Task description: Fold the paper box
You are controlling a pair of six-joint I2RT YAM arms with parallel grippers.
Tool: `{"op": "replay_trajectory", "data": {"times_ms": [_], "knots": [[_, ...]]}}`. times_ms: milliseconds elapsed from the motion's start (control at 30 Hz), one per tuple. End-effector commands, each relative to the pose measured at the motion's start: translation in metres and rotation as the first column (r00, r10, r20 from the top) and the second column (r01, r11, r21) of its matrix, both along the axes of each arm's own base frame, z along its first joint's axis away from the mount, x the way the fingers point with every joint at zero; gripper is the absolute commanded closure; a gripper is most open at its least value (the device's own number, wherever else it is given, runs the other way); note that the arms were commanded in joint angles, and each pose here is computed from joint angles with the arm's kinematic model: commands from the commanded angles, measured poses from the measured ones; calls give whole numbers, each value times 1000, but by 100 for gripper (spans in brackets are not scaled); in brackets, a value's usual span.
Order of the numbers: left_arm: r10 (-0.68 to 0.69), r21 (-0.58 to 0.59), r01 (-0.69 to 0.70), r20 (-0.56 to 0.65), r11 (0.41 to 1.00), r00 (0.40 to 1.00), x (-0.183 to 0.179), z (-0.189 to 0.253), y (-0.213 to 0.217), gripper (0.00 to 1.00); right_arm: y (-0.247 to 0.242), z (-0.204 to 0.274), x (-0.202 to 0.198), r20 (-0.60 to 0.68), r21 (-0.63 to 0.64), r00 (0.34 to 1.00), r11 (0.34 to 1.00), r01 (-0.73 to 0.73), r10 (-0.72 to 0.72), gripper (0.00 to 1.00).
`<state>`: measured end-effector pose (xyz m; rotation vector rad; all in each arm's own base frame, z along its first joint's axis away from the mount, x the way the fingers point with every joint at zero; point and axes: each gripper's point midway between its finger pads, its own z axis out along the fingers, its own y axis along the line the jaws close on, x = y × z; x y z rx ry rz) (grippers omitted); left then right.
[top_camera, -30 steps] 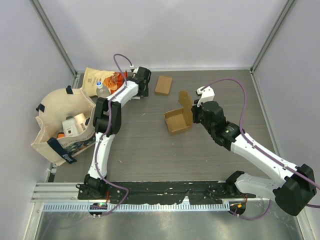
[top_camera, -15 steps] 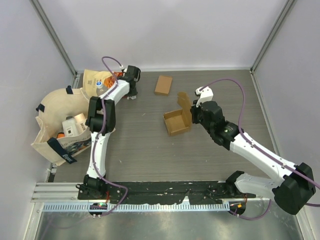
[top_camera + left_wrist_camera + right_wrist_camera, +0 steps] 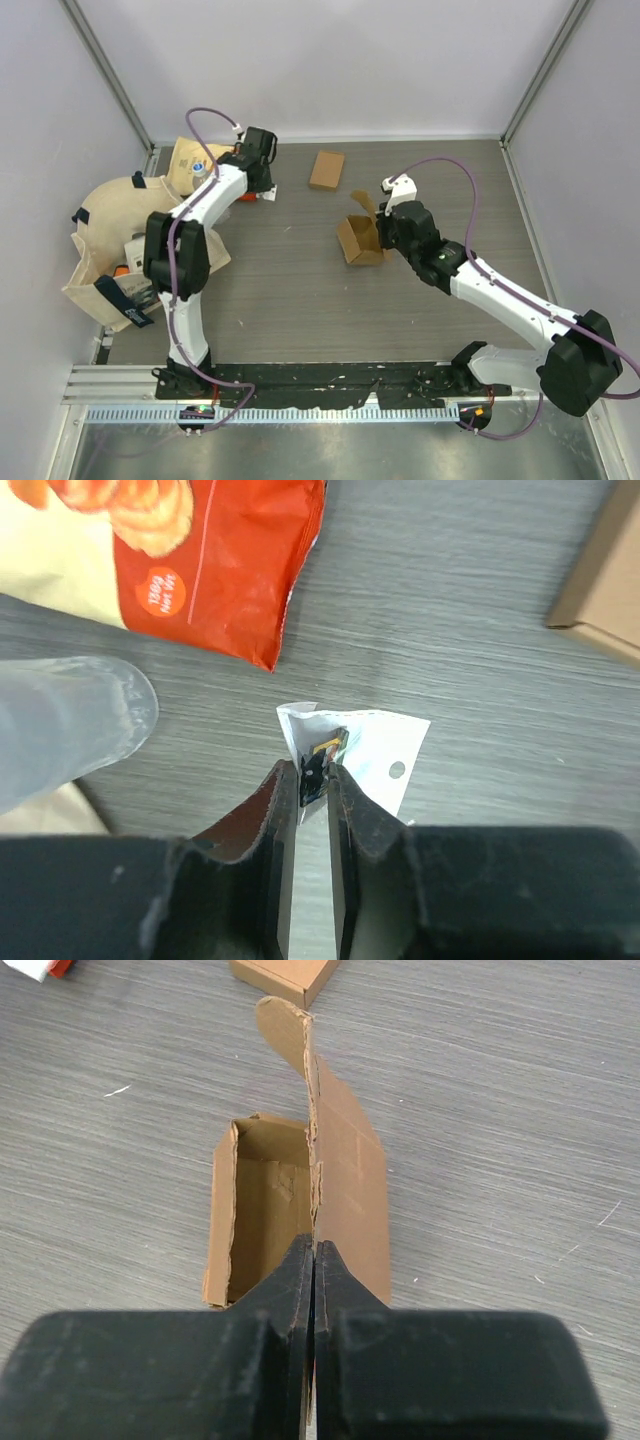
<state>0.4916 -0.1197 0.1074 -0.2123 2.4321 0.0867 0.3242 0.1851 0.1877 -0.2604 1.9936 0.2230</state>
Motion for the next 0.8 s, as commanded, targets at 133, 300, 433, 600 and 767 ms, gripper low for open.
{"op": "replay_trajectory", "data": {"times_ms": [133,300,433,600,767], "knots": [[-128,-320,155,104,935,986,-42,72,-49,87,14,29,8,58,84,998,996,-35,30,99],[-314,-719,409,272,562,910,-119,128,-156,83,24,38,7,73,96,994,991,-92,85,99],[-384,-777,439,275,451,882,-165,117,-211,82,32,48,4,87,113,987,983,-142,132,99],[-382,-767,373,181,522,906,-160,73,-227,85,43,59,-1,101,140,977,969,-203,190,99],[-340,-720,307,104,623,935,-148,36,-218,86,52,67,2,119,133,966,960,-245,230,99]]}}
